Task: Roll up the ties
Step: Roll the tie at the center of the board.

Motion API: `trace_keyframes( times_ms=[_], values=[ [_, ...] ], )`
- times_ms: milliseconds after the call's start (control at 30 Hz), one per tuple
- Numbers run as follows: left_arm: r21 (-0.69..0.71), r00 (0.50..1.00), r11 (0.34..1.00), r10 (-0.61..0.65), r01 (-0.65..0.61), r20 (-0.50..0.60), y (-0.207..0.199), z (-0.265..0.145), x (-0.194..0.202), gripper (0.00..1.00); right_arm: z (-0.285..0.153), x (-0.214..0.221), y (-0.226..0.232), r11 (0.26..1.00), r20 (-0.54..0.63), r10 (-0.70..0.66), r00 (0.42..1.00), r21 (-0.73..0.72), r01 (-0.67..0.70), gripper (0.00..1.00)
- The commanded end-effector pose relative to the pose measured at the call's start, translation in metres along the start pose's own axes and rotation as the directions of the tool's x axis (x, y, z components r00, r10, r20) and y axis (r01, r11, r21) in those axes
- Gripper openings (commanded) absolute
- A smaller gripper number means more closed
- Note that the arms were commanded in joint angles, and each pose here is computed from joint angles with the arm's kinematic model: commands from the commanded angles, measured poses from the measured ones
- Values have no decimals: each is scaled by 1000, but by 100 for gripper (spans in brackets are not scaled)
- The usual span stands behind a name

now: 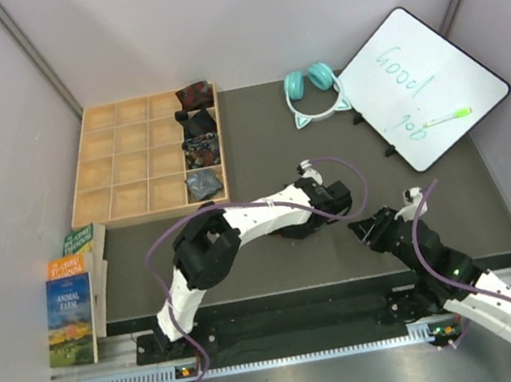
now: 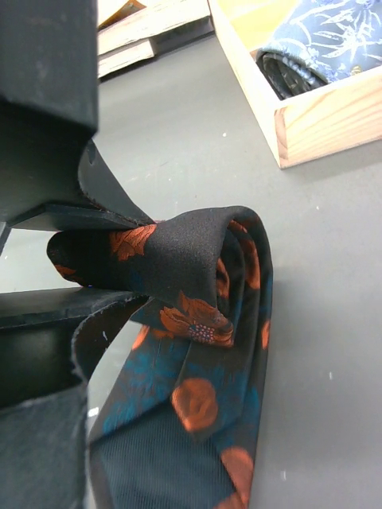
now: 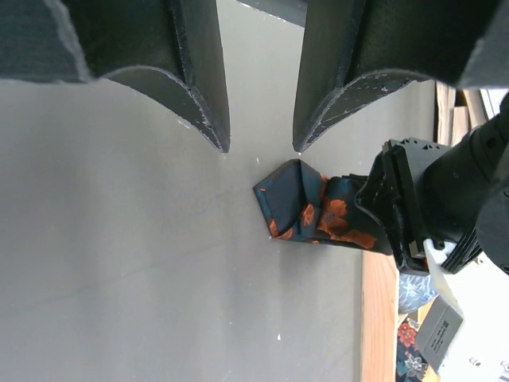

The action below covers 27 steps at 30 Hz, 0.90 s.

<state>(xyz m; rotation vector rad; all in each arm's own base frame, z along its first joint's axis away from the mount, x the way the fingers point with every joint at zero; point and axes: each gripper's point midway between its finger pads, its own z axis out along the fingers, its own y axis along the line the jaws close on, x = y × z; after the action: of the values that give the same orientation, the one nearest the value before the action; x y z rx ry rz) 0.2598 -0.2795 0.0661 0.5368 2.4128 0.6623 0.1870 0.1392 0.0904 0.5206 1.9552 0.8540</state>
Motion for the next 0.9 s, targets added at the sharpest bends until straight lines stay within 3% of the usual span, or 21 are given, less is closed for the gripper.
trace_keyframes(
  times_ms=[0,233,600,867],
  values=[
    [-7,1000,1000,-27,27,14,-14,-5,-8,11,1,-6,5,1000,20,-6,1000,-12,6,39],
    [51,999,997,-50,51,-16,-40,1,-9,15,1,-6,7,1000,21,-7,1000,-19,8,38],
    [46,1000,999,15,-14,-19,-58,3,1,18,1,-6,6,1000,25,-8,1000,-25,9,38],
    [114,998,993,32,-26,-48,-79,5,9,36,1,-7,7,1000,27,-5,1000,-27,6,38]
  ],
)
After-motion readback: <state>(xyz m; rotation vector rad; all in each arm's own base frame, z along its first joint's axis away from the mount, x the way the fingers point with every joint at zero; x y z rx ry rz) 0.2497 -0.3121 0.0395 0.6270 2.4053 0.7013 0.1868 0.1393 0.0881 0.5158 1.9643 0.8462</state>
